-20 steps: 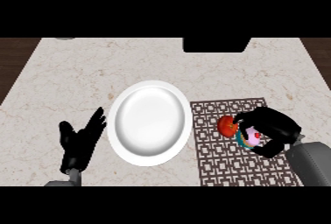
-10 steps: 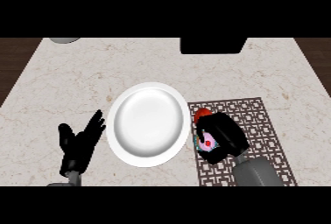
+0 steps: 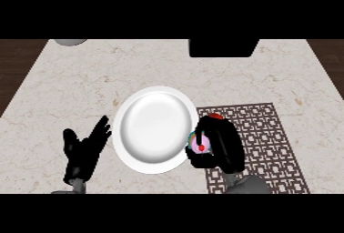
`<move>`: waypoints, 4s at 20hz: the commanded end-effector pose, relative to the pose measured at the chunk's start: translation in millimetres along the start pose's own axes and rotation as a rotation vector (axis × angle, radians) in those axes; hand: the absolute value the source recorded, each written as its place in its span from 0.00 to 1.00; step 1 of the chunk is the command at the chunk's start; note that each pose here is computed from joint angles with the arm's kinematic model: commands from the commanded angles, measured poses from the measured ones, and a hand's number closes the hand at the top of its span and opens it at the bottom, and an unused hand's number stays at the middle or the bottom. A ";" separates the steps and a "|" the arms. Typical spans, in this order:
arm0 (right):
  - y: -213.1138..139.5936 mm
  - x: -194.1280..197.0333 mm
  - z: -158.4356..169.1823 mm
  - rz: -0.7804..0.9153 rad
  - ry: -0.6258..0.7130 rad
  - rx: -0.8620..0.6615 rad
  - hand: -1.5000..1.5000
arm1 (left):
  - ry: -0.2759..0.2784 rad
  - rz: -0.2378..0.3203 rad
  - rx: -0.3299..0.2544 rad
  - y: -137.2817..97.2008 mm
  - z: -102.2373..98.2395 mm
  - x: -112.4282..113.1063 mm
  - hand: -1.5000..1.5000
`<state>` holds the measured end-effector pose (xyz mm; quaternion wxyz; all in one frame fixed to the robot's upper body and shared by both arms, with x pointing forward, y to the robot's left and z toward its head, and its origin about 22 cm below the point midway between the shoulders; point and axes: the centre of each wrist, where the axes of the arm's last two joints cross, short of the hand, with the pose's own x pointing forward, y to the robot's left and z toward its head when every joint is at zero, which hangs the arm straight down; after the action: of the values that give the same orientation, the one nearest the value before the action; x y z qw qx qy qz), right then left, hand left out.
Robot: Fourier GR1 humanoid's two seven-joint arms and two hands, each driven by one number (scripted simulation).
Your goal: Pick the cupcake from the placemat and place it in the plate
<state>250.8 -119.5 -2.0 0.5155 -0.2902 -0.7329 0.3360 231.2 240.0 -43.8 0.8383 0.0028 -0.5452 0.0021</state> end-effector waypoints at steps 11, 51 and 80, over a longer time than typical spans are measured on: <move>27.4 66.5 35.2 -0.228 0.257 -0.442 1.00 | -0.019 -0.016 -0.034 -5.9 -3.0 7.7 0.50; 62.9 29.3 -69.1 -0.313 0.461 -0.659 0.00 | -0.047 -0.032 -0.050 -12.2 -6.3 14.8 0.50; 44.6 51.0 155.7 -0.493 0.392 -0.302 0.00 | -0.016 -0.004 0.001 -0.7 3.9 9.6 0.50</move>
<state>116.2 -91.0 -41.8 0.6617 -0.2386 -0.7103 0.0260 230.3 237.9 -30.0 0.8301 0.0051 -0.5576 -0.0032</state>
